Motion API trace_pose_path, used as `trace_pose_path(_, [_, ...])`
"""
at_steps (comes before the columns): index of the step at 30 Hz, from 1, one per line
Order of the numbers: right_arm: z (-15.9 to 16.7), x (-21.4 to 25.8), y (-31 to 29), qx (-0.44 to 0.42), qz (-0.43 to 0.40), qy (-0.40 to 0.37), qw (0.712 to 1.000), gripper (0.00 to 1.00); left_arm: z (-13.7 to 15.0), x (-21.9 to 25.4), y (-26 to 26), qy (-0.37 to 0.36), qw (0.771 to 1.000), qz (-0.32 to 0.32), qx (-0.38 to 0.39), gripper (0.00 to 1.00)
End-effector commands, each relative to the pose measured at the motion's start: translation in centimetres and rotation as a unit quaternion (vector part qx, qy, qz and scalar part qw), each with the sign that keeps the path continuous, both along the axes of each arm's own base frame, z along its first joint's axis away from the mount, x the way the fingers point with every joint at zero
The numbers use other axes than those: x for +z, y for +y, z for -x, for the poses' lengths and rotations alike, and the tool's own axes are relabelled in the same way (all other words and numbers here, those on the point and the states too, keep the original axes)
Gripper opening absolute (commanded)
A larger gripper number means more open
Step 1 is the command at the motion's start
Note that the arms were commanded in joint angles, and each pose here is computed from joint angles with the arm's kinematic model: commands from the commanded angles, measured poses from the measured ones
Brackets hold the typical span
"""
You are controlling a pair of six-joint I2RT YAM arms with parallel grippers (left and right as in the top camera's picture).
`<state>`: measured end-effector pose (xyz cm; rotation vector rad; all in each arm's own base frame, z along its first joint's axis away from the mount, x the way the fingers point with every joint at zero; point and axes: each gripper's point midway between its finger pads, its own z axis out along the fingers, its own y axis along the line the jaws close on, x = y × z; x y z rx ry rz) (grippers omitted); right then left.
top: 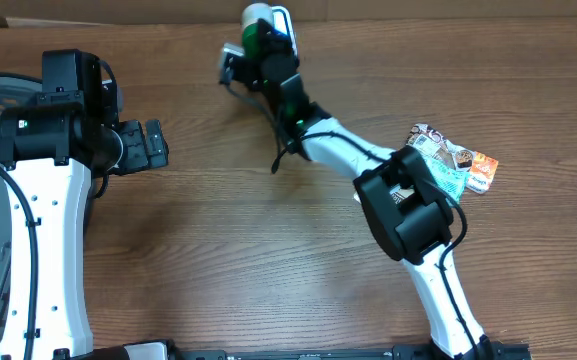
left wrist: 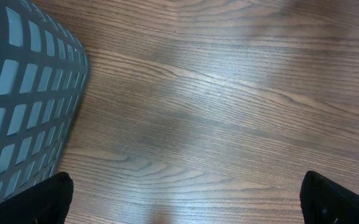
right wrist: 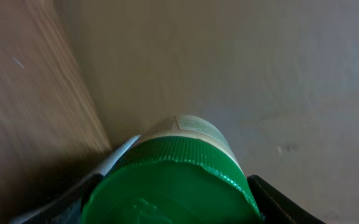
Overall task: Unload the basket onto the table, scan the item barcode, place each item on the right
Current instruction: 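Hold and turn the jar in front of the scanner window, then move the jar right and set it down beside the scanned items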
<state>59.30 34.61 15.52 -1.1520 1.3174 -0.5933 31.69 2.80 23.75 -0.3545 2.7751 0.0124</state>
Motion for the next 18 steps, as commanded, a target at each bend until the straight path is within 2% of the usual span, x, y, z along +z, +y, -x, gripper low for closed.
trace_pose_path(1, [0.9, 4.1, 1.2, 0.000, -0.051, -0.014, 0.999, 0.45, -0.2, 0.2, 0.0, -0.004, 1.000, 0.003, -0.003, 1.00])
trace_pose_path(6, [3.8, 5.2, 3.2, 0.008, -0.086, 0.047, 0.995, 0.45, -0.2, 0.2, 0.0, -0.004, 1.000, 0.003, -0.003, 1.00])
trace_pose_path(11, [8.6, 5.9, 4.5, 0.000, -0.147, 0.163, 0.976, 0.45, -0.2, 0.2, 0.0, -0.004, 1.000, 0.003, -0.003, 1.00])
trace_pose_path(15, [13.1, 7.1, 4.0, -0.021, -0.225, 0.282, 0.932, 0.45, -0.2, 0.2, 0.0, -0.004, 1.000, 0.003, -0.003, 1.00])
trace_pose_path(18, [16.8, 6.8, 3.2, -0.029, -0.276, 0.397, 0.875, 0.46, -0.2, 0.2, 0.0, -0.004, 1.000, 0.003, -0.003, 1.00])
